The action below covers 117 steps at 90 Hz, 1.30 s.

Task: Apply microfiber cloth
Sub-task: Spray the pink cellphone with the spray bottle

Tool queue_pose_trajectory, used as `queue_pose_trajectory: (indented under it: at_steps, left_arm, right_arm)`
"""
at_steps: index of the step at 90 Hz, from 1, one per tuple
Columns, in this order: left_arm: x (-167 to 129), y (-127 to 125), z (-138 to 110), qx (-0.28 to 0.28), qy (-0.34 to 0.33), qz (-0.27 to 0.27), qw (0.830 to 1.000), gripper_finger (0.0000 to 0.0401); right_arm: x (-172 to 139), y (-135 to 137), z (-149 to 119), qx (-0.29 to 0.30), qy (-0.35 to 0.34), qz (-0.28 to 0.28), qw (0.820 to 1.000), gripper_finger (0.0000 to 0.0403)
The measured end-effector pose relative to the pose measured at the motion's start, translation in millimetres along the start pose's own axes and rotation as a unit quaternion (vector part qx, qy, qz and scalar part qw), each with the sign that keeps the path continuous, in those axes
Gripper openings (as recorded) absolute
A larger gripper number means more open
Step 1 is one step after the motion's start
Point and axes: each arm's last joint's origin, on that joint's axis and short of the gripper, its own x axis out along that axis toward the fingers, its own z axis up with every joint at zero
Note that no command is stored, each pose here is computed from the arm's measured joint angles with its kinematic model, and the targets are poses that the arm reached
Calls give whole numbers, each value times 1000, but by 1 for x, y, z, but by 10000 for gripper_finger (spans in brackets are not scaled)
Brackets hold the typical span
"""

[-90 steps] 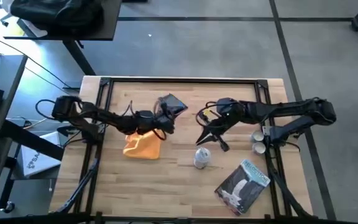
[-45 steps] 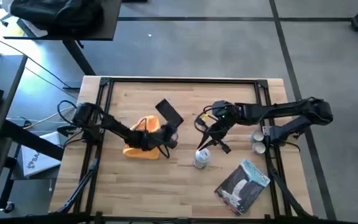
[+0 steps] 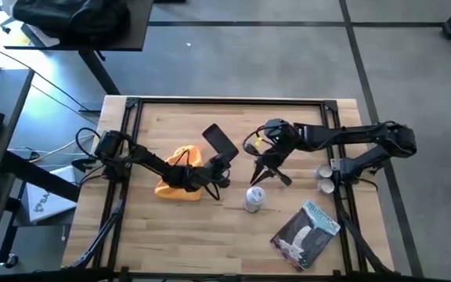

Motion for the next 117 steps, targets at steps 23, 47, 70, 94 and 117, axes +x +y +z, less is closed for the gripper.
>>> queue_pose_trajectory:
  at_steps: [23, 47, 70, 94, 117]
  left_arm:
    - [-12, 4, 8, -15, -10, 5, 1000, 10]
    - [-9, 4, 6, -5, -18, 7, 1000, 10]
    - [2, 6, 0, 27, -21, 8, 999, 10]
    - [-4, 34, 14, 64, -32, 43, 997, 10]
    - [-8, 32, 18, 94, -24, 24, 995, 10]
  right_arm:
    - [2, -1, -4, -6, 9, 5, 1000, 0]
    - [2, 0, -5, 15, 15, 6, 1000, 0]
    - [2, 0, -6, 26, 19, 2, 999, 0]
    - [2, 0, -6, 27, 23, -1, 999, 0]
    - [2, 0, -7, 33, 27, 0, 999, 0]
